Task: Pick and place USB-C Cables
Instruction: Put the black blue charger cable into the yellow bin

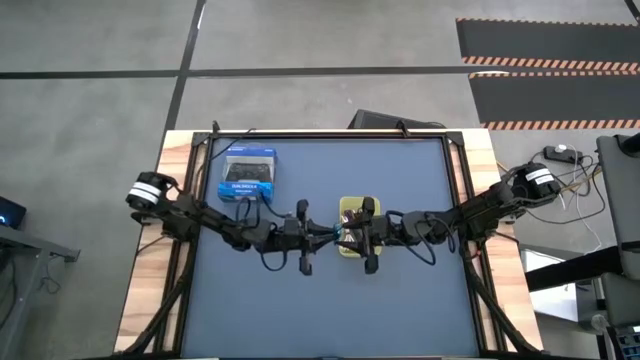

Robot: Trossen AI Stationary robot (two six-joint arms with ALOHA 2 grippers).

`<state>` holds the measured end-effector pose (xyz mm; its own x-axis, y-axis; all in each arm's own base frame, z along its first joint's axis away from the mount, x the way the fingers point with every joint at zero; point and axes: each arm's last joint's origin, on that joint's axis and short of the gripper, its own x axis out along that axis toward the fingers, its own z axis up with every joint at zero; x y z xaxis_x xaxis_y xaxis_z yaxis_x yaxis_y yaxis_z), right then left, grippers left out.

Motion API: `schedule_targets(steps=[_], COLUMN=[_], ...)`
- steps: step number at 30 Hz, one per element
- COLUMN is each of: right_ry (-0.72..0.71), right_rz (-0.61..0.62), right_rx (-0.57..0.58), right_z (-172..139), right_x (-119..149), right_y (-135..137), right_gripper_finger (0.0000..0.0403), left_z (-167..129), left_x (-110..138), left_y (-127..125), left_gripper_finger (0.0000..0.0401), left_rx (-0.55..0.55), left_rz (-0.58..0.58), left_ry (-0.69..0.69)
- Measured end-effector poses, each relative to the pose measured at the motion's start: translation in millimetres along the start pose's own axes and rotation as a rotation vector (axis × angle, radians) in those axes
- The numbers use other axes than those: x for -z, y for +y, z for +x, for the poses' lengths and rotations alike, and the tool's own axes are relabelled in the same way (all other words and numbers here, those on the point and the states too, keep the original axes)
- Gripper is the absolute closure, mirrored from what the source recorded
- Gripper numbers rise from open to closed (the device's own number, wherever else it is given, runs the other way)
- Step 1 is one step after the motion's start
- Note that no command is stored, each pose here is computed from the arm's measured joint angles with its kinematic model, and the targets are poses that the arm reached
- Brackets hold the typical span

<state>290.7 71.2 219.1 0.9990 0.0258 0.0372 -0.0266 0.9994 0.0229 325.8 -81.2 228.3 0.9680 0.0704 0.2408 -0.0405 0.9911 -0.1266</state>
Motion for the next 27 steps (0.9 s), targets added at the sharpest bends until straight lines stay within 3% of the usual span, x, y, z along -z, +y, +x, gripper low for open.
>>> schedule_targets(steps=[9,15,22,27], right_ry=[0.006,0.005,0.005,0.006], right_rz=[-0.021,-0.029,-0.041,-0.038], right_rx=[0.0,0.002,0.002,0.001], right_z=[0.0,0.1,0.1,0.1], right_x=[0.5,0.5,0.5,0.6], right_y=[0.0,-0.3,-0.4,-0.3], right_gripper_finger=[0.0246,0.0293,0.0379,0.0379], left_z=[5.3,5.4,5.2,4.8], left_x=[-1.0,-1.1,-1.2,-0.8], left_y=[1.5,1.6,1.7,1.8], left_gripper_finger=[0.0383,0.0383,0.0383,0.0364], left_rx=[-0.009,-0.009,-0.009,-0.008], left_rz=[-0.002,-0.002,-0.007,-0.026], left_ry=[-0.01,-0.011,-0.011,-0.008])
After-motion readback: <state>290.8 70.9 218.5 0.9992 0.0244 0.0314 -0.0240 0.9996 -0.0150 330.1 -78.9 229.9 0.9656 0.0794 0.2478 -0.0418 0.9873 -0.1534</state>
